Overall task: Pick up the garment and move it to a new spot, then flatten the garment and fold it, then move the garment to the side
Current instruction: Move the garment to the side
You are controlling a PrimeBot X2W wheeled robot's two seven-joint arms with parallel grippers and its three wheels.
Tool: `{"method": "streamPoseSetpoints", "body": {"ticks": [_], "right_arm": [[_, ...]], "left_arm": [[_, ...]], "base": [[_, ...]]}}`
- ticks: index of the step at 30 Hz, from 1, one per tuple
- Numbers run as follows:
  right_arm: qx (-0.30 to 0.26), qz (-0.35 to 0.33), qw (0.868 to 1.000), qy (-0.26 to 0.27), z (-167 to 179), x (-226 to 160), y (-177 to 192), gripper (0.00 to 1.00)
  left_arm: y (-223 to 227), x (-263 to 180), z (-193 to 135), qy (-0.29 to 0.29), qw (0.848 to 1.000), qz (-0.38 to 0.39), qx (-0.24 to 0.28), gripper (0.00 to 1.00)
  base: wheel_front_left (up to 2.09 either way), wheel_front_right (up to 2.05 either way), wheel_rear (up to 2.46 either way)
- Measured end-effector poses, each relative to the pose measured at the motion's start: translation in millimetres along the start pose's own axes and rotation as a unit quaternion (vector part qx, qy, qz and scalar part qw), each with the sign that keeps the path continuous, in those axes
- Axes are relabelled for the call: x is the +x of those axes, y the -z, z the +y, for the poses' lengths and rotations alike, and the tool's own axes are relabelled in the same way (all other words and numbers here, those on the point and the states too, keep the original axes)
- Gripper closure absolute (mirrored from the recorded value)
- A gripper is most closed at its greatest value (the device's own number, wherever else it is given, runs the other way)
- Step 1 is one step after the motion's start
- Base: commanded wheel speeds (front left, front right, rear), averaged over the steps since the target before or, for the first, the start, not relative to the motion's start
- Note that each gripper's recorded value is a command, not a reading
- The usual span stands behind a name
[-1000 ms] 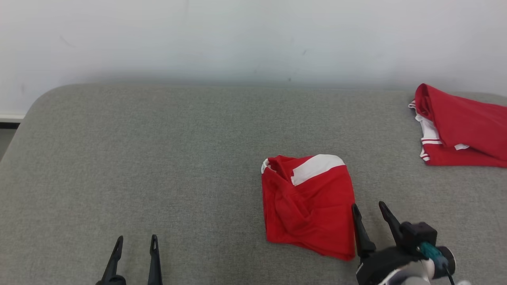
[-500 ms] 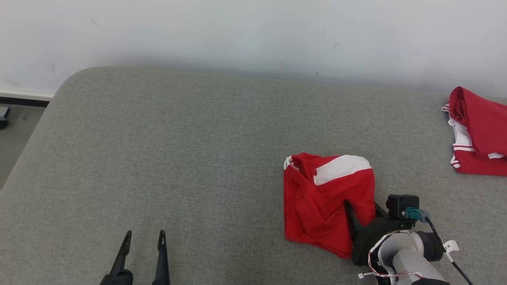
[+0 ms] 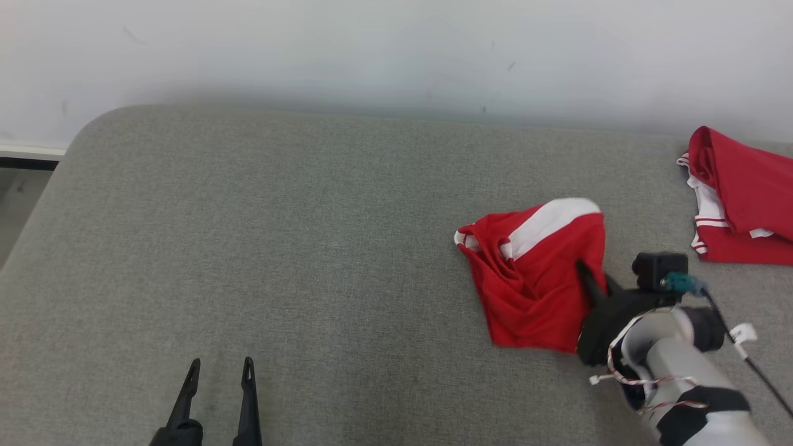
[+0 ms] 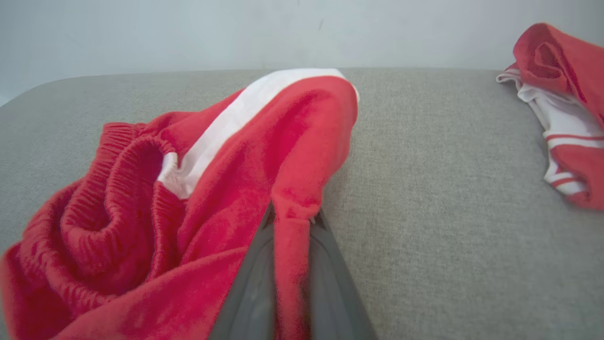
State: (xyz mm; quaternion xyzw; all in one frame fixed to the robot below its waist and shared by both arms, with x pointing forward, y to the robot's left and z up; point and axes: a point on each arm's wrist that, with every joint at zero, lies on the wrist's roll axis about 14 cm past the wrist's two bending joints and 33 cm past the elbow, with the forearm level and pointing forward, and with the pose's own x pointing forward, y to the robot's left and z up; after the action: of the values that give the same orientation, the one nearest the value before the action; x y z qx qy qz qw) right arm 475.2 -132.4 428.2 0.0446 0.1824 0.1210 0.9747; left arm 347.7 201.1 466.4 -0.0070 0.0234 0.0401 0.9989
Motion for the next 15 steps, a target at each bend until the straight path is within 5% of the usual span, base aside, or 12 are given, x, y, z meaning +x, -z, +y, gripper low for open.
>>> {"method": "streamPoseSetpoints", "body": {"ticks": [15], "right_arm": [[-0.117, 0.008, 0.993, 0.026, -75.3, 8.8, -71.9, 1.0]], "left_arm": [[5.6, 20.8, -14.8, 0.03, 1.0, 0.008, -0.002, 0.0]], "base": [[0.0, 0.0, 0.0]]}}
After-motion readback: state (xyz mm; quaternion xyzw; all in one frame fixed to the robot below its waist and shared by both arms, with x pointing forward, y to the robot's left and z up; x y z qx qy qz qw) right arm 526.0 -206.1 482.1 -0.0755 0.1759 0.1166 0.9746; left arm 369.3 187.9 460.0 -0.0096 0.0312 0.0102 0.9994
